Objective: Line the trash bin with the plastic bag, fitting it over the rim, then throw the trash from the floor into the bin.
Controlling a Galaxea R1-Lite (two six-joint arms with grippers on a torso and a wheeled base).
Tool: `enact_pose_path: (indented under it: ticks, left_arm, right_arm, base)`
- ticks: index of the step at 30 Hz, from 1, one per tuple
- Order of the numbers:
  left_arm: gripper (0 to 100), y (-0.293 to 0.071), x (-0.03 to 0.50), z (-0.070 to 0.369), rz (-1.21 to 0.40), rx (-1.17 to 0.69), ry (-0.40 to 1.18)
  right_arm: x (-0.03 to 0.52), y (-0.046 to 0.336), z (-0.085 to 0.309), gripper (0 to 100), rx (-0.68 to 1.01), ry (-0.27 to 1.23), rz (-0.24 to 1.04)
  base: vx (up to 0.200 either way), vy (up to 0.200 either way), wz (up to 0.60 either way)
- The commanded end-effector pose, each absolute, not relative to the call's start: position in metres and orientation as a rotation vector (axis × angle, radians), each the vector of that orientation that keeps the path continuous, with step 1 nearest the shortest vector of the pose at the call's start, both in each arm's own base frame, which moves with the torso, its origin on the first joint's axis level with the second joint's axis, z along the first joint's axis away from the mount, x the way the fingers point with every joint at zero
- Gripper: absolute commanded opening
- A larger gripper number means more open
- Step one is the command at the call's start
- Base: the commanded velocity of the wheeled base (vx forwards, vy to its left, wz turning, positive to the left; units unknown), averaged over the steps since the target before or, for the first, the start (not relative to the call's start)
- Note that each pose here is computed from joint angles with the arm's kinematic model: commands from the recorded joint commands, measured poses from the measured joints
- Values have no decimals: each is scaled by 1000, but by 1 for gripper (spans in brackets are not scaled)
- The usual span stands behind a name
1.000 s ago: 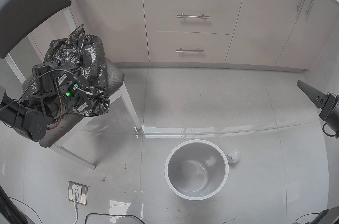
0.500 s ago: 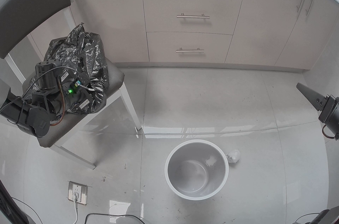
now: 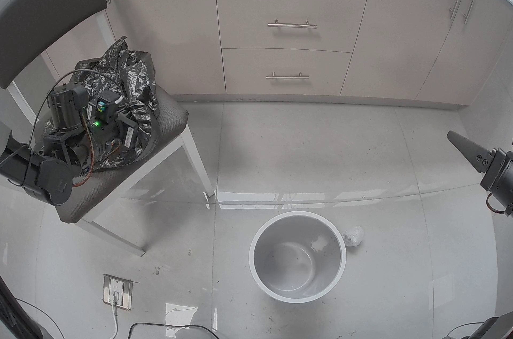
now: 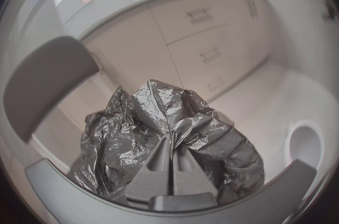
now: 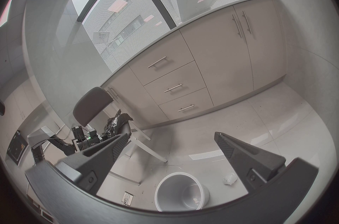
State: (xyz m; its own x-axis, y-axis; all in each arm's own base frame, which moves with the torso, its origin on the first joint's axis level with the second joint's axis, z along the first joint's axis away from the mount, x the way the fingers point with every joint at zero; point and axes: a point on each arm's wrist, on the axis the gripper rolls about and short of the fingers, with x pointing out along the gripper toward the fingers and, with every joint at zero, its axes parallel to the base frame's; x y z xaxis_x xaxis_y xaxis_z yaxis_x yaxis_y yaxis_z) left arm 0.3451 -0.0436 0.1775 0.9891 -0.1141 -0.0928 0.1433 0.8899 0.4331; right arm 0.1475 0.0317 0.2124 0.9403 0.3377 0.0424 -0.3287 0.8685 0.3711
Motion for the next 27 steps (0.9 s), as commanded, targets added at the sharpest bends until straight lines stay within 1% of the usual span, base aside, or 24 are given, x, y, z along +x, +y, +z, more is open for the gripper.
enact_pose_path:
  ticks: [1, 2, 3, 4, 5, 6, 7, 8, 9, 10, 11, 13, 14, 15, 18, 19, 20, 24, 27]
  left_arm:
    - [0, -50, 323, 265, -171, -383, -117]
    - [0, -43, 319, 275, -162, -517, -92]
    - [0, -43, 319, 275, -162, -517, -92]
    - [0, -25, 309, 296, -161, -814, 44]
    - [0, -19, 305, 304, -194, -950, 136]
    - [0, -12, 301, 311, -253, -1093, 264]
    - [0, -5, 298, 315, -310, -1211, 385]
    - [0, -5, 298, 315, -310, -1211, 385]
    - [0, 7, 295, 316, -480, -1381, 643]
    - [0, 7, 294, 310, -559, -1397, 738]
    - [0, 4, 294, 302, -585, -1397, 779]
    - [0, -3, 293, 296, -598, -1385, 792]
    - [0, -31, 291, 285, -695, -1331, 826]
    - [0, -44, 289, 281, -750, -1302, 822]
    - [0, -76, 275, 276, -903, -1236, 814]
    - [0, -76, 275, 276, -903, -1236, 814]
    - [0, -106, 258, 281, -1018, -1196, 783]
    - [0, -140, 241, 302, -999, -1221, 634]
    - [0, -145, 239, 307, -999, -1200, 615]
  right_arm:
    - [148, 33, 209, 100, 380, 37, 353]
    - [148, 33, 209, 100, 379, 40, 352]
    - [148, 33, 209, 100, 379, 40, 352]
    - [149, 33, 208, 100, 377, 47, 352]
    - [150, 33, 207, 100, 374, 52, 353]
    - [151, 34, 205, 100, 370, 60, 356]
    - [151, 35, 204, 100, 370, 65, 361]
    - [151, 35, 204, 100, 370, 65, 361]
    - [151, 37, 203, 100, 370, 74, 372]
    - [151, 39, 202, 100, 369, 78, 381]
    - [150, 41, 202, 100, 369, 84, 394]
    - [150, 43, 201, 100, 370, 90, 405]
    - [149, 47, 198, 100, 367, 108, 429]
    - [150, 49, 196, 100, 364, 119, 439]
    - [152, 57, 192, 100, 361, 152, 470]
    - [152, 57, 192, 100, 361, 152, 470]
    - [154, 63, 185, 100, 353, 193, 497]
    - [157, 73, 173, 100, 319, 237, 536]
    - [161, 78, 162, 100, 298, 255, 549]
  base:
    - [0, 0, 0]
    - [0, 0, 0]
    - [0, 0, 0]
    - [0, 0, 0]
    - [0, 0, 0]
    - [0, 0, 0]
    - [0, 0, 0]
    - [0, 0, 0]
    - [0, 0, 0]
    - [0, 0, 0]
    - [0, 0, 0]
    - [0, 0, 0]
    - [0, 0, 0]
    - [0, 0, 0]
    - [0, 0, 0]
    - [0, 0, 0]
    - [0, 0, 0]
    - [0, 0, 0]
    - [0, 0, 0]
